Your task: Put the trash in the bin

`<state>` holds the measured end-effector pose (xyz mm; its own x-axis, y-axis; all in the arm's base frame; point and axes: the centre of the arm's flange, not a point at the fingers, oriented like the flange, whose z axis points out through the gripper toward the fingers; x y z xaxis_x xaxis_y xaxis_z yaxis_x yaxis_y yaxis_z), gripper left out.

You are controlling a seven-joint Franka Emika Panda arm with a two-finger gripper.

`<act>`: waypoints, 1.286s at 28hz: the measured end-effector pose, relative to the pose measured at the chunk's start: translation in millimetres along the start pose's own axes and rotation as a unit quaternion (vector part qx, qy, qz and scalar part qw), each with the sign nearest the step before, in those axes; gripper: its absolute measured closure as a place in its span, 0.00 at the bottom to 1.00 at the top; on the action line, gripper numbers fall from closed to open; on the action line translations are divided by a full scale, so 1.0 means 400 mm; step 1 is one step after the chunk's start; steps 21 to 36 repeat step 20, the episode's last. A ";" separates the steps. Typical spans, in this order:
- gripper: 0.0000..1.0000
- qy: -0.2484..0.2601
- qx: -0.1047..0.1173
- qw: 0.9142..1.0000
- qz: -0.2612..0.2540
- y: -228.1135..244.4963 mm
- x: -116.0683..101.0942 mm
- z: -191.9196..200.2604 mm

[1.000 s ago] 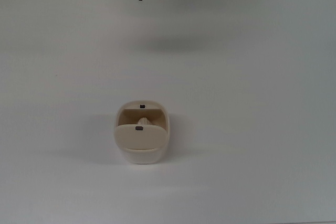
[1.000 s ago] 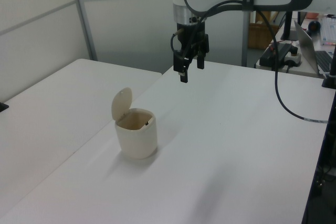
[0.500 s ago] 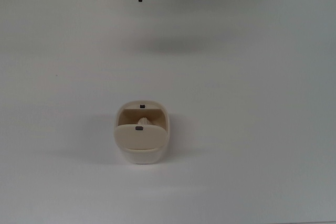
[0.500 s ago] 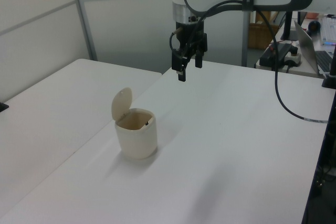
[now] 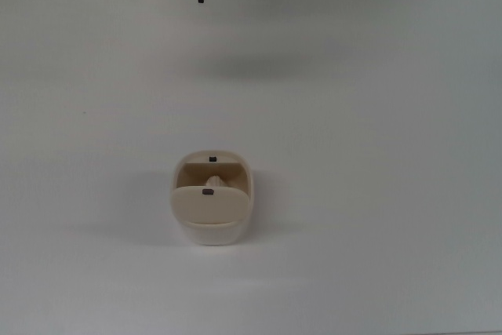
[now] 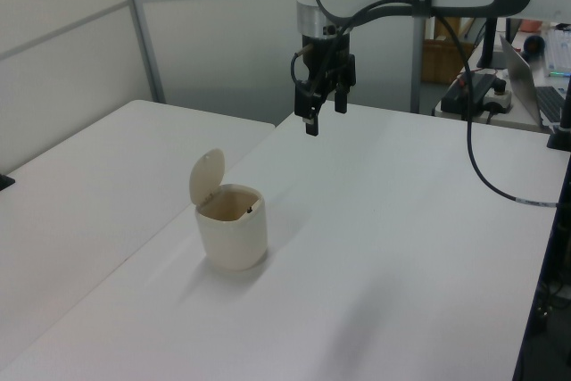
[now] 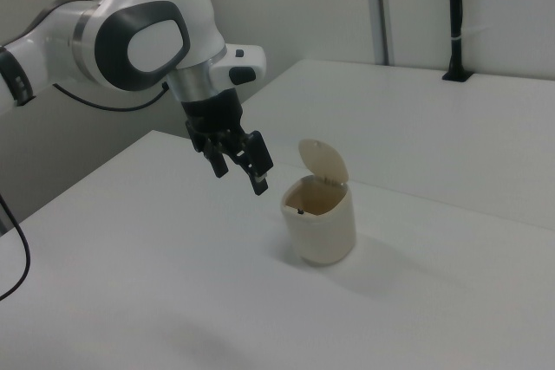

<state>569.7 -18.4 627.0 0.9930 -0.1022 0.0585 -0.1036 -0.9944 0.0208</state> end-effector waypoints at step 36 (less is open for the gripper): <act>0.00 0.000 0.000 1.000 -0.003 -0.007 0.000 0.001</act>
